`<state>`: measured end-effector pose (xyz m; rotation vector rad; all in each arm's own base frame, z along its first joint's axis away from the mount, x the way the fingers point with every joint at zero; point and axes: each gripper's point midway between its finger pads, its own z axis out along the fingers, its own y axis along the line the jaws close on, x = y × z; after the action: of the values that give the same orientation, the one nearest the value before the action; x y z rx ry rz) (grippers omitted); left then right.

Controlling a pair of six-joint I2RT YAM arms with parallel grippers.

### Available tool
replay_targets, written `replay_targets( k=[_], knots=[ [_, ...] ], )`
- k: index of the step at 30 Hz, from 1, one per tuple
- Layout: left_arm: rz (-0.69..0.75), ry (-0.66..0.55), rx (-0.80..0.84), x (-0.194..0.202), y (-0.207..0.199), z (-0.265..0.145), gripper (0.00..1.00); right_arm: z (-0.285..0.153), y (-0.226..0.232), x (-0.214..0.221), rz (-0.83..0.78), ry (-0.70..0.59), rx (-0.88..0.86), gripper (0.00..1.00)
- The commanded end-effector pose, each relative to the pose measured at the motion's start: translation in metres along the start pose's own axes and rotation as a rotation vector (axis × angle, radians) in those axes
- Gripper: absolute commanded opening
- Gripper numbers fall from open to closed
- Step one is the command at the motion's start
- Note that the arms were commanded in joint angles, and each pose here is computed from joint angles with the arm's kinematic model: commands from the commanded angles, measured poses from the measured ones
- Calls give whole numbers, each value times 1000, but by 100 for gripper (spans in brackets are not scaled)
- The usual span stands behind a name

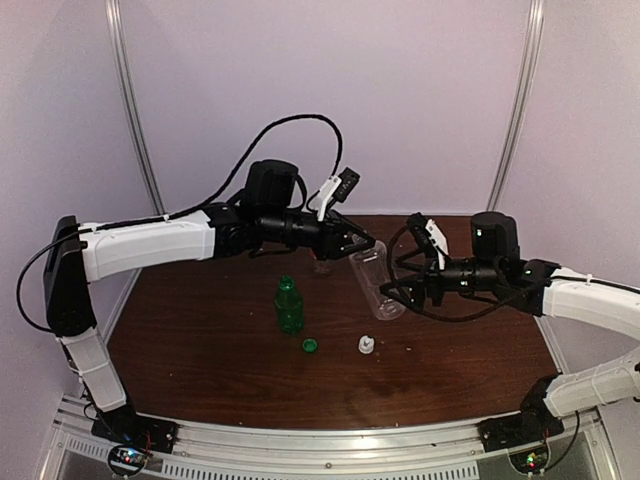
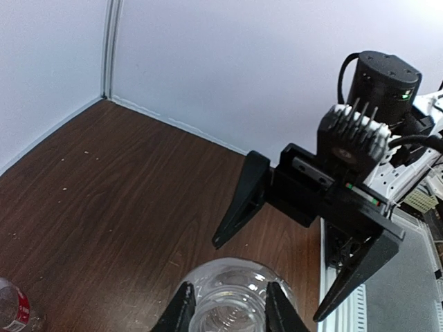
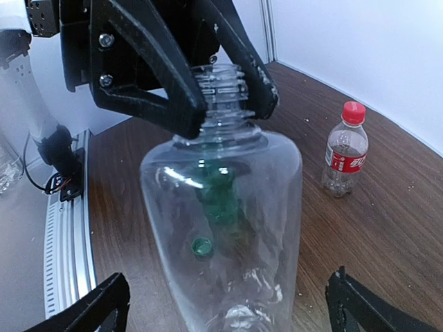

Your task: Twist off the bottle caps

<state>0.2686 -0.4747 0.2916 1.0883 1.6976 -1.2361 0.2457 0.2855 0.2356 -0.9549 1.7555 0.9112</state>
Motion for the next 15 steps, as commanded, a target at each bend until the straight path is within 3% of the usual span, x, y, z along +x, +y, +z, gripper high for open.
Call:
replay_targets(
  k=[1,5,11,15],
  knots=[
    [99,57,-212,7,32,-18,0,-7,-10,-13,-9,-27,74,100],
    [115,133,-275,32,50,-14,0,-9,-18,-13,-5,-22,125,100],
    [138,205,-345,61,67,-5,0,-14,-70,-22,85,-26,398,100],
    [183,247,-400,74,75,0,0,-12,-88,-27,111,-35,464,100]
  ],
)
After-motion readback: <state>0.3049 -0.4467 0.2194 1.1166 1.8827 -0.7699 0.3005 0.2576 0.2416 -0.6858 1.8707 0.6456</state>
